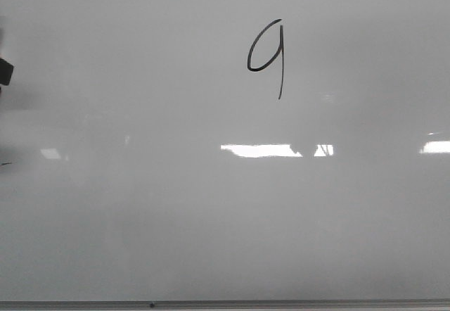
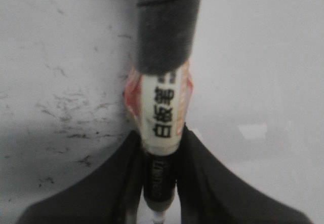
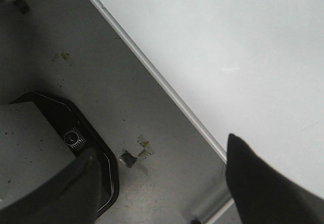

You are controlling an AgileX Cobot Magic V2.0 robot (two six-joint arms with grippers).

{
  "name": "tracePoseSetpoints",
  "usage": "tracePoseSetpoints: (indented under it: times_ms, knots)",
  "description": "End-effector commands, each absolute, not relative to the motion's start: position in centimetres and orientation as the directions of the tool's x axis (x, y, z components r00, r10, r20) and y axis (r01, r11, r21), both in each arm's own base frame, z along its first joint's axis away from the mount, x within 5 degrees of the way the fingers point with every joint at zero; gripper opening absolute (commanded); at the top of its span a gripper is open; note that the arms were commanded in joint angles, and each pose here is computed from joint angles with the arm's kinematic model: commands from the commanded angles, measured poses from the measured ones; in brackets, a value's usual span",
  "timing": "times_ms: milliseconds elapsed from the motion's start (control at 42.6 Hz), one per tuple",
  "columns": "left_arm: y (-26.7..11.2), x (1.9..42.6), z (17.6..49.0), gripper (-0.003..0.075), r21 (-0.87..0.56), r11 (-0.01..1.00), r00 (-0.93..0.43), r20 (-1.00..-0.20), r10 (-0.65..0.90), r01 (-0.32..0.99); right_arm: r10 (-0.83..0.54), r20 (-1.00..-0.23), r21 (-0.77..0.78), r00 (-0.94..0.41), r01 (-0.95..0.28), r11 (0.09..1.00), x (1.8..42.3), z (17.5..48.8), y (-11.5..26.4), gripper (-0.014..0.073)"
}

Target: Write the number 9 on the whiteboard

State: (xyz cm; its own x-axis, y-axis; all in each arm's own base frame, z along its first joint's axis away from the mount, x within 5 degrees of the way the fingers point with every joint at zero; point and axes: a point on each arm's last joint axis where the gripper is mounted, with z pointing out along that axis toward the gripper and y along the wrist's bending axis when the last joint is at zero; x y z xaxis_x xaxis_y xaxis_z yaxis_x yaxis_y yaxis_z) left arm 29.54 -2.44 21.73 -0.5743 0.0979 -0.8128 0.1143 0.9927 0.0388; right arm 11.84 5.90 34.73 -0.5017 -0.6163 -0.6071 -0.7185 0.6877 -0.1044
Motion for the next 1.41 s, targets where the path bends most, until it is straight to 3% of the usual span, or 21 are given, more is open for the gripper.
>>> tracePoseSetpoints:
  times_ms: [0,235,634,1032,1384]
  knots:
    - [-2.5,30.0,23.7,0.0227,0.022,0.994,-0.481,-0.874,0.07,0.104,-0.588,-0.661,-0.13,-0.466,-0.701,0.702,12.1,35.8,5.9,0.054]
    - [-2.4,29.6,24.3,0.0379,0.024,0.994,-0.484,-0.872,0.071,0.102,-0.582,-0.664,-0.128,-0.468,-0.696,0.706,11.9,35.9,5.9,0.054]
    - [-1.9,22.6,29.9,0.0378,0.057,0.994,-0.558,-0.824,0.099,0.092,-0.288,-0.671,0.001,-0.683,-0.388,0.921,12.4,35.9,4.3,0.054]
    - [-2.5,10.9,34.6,0.0378,0.057,0.971,-0.531,-0.829,0.176,0.234,-0.281,-0.784,-0.062,-0.553,-0.381,0.922,8.0,37.6,2.8,0.054]
    - [-2.5,8.3,35.5,0.0378,-0.009,0.959,-0.47,-0.873,0.13,0.282,-0.288,-0.798,-0.075,-0.529,-0.387,0.919,5.8,36.2,2.1,0.0537]
